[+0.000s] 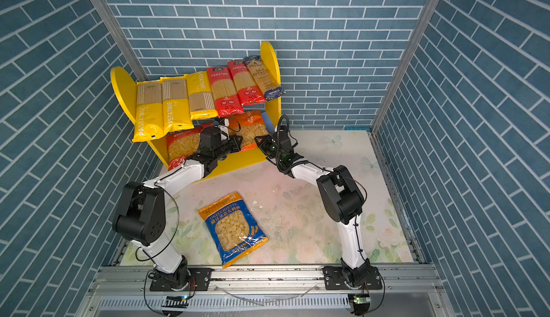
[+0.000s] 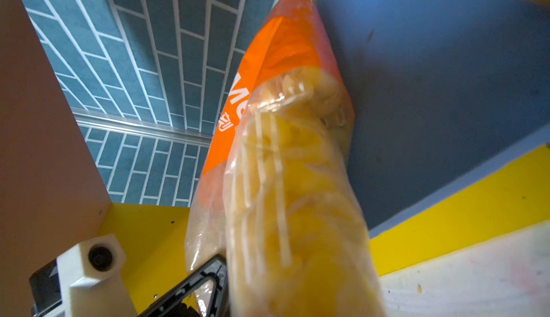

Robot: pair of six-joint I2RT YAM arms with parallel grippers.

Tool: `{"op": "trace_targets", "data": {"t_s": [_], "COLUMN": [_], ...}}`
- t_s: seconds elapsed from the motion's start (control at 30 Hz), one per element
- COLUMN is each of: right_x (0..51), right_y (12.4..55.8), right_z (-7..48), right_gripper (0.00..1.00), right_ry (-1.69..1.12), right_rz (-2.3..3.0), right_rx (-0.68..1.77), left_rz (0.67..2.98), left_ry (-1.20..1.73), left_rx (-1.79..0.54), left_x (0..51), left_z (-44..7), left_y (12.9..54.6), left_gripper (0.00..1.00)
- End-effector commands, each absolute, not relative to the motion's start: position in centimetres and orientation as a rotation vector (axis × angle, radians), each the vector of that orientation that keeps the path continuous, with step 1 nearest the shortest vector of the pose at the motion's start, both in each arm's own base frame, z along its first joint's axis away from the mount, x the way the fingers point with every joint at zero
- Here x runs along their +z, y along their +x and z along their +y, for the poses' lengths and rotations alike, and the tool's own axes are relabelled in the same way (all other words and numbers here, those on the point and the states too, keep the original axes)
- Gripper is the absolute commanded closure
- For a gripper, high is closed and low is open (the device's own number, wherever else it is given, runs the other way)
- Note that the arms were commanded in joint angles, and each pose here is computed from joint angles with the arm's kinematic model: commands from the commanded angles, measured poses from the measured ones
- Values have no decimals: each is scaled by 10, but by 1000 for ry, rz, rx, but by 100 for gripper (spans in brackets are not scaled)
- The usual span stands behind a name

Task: Place and organize the pasta boxes and bags onto the shelf
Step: 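Push the orange bag onto the blue shelf beside the red bags with both grippers, then release the orange bag and withdraw both grippers toward the orecchiette bag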

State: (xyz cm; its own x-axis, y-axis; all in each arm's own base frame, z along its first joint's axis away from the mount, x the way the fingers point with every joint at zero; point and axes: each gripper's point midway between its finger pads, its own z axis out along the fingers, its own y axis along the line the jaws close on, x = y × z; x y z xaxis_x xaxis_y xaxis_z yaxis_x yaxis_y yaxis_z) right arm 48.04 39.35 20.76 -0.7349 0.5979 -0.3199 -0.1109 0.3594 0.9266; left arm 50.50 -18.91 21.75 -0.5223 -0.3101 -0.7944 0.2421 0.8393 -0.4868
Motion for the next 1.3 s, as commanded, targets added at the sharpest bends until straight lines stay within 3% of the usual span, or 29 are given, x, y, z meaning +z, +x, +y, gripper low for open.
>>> {"op": "trace_targets", "data": {"t_s": [0.0,0.2,0.37,0.57,0.7,1.03,1.27], "right_x": [257,245,233,233,238,232,208], "right_y": [515,538,533,524,514,488,436], "right_z": [356,342,347,335,320,296,288], "right_gripper": [96,97,91,59,48,44,44], "right_ry": [439,451,456,482,482,490,382], "right_rz": [1785,1802,1818,1818,1822,1865,2008], "right_rx": [1378,1378,1421,1446,1441,1456,1306], "left_rz": [2071,2106,2097,2083,2089,2084,2081], "left_ry": [24,-13,-28,-7,-5,-18,-15], "left_rx": [-726,-737,-702,-668,-645,-659,-577], "left_x": [211,188,187,211,217,224,221], "left_z": [-207,-211,-202,-196,-190,-182,-177], "left_y": [510,517,503,492,483,447,390], "left_gripper": [100,100,97,70,53,43,41]}}
